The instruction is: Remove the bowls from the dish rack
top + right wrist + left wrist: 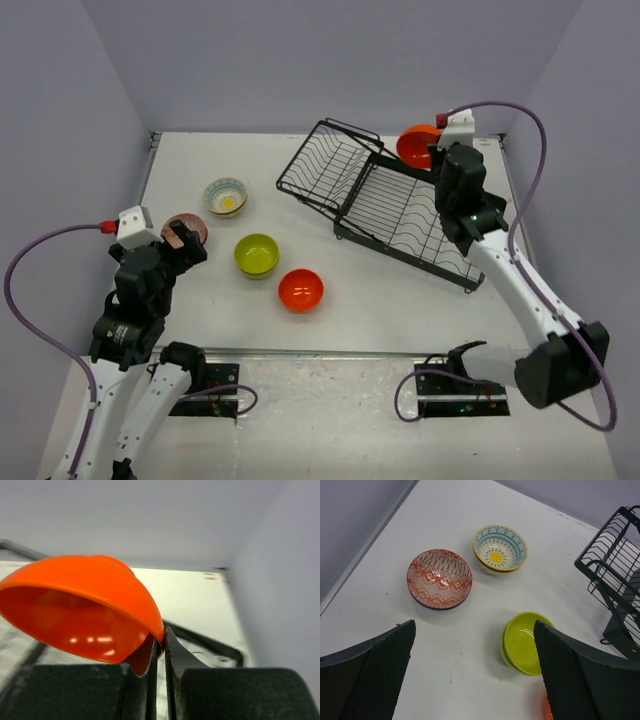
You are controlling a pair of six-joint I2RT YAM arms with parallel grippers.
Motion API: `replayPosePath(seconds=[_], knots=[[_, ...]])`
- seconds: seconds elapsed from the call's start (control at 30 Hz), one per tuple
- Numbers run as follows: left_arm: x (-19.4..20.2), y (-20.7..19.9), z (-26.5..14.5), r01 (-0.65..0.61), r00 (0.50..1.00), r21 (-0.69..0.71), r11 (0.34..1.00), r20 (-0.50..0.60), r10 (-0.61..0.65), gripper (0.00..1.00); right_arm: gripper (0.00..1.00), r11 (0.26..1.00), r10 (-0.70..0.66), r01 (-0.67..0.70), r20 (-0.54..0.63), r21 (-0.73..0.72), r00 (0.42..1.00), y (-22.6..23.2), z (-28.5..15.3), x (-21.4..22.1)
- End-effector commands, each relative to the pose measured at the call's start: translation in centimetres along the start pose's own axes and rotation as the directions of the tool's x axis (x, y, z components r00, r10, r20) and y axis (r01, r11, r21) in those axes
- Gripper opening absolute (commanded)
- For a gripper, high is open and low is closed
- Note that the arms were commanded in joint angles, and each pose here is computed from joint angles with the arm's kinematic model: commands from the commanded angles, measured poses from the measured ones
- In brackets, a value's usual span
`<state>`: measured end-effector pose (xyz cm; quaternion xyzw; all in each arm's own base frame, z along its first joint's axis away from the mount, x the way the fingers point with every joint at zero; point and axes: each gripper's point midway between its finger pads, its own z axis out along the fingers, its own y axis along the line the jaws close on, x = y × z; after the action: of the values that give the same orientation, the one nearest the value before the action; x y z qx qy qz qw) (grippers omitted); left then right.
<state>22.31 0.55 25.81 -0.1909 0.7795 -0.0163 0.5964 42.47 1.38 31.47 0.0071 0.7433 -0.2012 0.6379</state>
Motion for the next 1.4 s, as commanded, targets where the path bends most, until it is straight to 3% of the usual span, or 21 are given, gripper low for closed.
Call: replayPosePath(seconds=[0.0, 0.13, 0.2, 0.37, 0.6, 0.77, 0.97, 1.13, 1.37], knots=[[-1.6, 0.2, -0.5, 0.027, 0.997, -0.001, 1.0, 0.068, -0.027, 1.0, 0.0, 0.874, 0.223, -0.284, -0.195, -0.395, 0.955, 7.0, -8.5, 0.4], [-2.4, 0.8, -1.5, 0.059, 0.992, -0.007, 0.998, 0.116, -0.058, 1.0, 0.0, 0.692, 0.252, -0.431, -0.366, -0.579, 0.896, 11.8, -16.0, 0.9], [-2.8, 1.1, -2.0, 0.084, 0.986, -0.006, 0.996, 0.145, -0.082, 1.0, 0.0, 0.593, 0.197, -0.465, -0.442, -0.657, 0.875, 15.1, -19.4, 2.0], [-3.0, 1.5, -2.2, 0.099, 0.982, -0.017, 0.995, 0.164, -0.095, 1.0, 0.0, 0.525, -0.015, -0.464, -0.553, -0.714, 0.833, 20.2, -23.8, 6.5], [-2.1, 1.6, -1.2, 0.075, 0.992, -0.056, 0.996, 0.108, -0.068, 1.0, 0.0, 0.524, -0.311, -0.367, -0.574, -0.769, 0.758, 23.4, -26.4, 9.3], [-2.3, 1.4, -1.3, 0.078, 0.99, -0.045, 0.996, 0.121, -0.072, 1.0, 0.0, 0.538, -0.516, -0.259, -0.556, -0.802, 0.651, 24.3, -27.8, 13.3], [-2.1, 1.5, -1.1, 0.074, 0.991, -0.051, 0.996, 0.112, -0.068, 1.0, 0.0, 0.491, -0.594, -0.235, -0.52, -0.839, 0.613, 26.0, -28.0, 13.4], [-2.1, 1.2, -1.1, 0.067, 0.992, -0.038, 0.997, 0.109, -0.063, 1.0, 0.0, 0.471, -0.687, -0.204, -0.502, -0.858, 0.526, 27.1, -27.8, 15.0], [-1.7, 0.8, -0.7, 0.047, 0.995, -0.022, 0.999, 0.088, -0.045, 1.0, 0.0, 0.467, -0.713, -0.168, -0.482, -0.868, 0.509, 28.3, -26.8, 15.3]])
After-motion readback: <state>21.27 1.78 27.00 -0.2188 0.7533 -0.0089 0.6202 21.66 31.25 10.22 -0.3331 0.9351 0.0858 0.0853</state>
